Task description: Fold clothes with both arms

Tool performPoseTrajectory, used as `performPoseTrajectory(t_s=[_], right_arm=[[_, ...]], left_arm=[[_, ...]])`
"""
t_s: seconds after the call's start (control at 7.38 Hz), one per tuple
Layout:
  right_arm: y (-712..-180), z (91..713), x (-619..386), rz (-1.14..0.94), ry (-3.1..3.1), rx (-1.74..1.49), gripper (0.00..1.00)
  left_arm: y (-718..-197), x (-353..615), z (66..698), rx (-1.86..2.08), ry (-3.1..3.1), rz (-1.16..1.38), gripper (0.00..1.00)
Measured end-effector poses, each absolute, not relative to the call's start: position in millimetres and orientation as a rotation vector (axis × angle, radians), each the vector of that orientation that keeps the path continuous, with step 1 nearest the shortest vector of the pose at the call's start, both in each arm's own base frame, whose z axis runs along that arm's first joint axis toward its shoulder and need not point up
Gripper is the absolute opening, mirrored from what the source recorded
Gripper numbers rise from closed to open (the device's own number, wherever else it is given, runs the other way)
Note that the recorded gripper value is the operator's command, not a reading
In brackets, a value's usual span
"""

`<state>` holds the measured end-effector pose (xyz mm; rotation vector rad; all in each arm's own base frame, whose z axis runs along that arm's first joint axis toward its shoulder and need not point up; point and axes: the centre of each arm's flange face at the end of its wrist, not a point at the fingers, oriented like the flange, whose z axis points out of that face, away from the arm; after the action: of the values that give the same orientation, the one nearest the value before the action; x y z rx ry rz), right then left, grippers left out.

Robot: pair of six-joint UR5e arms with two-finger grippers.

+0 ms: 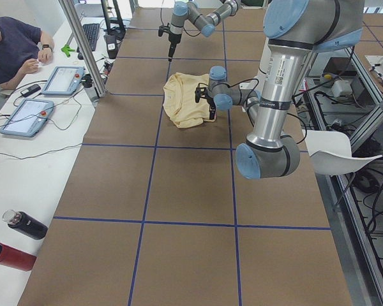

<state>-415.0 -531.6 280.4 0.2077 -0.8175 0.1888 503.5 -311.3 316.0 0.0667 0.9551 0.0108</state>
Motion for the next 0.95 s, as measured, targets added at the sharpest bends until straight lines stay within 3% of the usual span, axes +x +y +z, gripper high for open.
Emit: performPoseTrajectory(t_s=[0.14, 0.27, 0.41, 0.54, 0.95], right_arm=[[-531.2, 280.3, -414.6, 0.189, -0.818, 0.208, 1.00], [-530.8, 280.7, -414.7, 0.188, -0.817, 0.208, 1.00], [-530.6, 280.4, -414.8, 0.188, -0.818, 0.209, 1.00], [-530.4, 279.9, -414.8, 0.188, -0.818, 0.210, 1.00], [-529.4, 277.8, -414.4, 0.187, -0.822, 0.211, 1.00]], left_arm=[[-310.1, 508.4, 321.3, 0.061, 0.947, 0.010, 0.62], [-310.1, 512.6, 325.2, 0.059, 0.944, 0.011, 0.53], [-310.5, 514.6, 326.1, 0.059, 0.947, 0.013, 0.32], [-310.7, 515.7, 325.6, 0.060, 0.950, 0.014, 0.03], [-310.4, 514.2, 325.3, 0.059, 0.950, 0.008, 0.00]])
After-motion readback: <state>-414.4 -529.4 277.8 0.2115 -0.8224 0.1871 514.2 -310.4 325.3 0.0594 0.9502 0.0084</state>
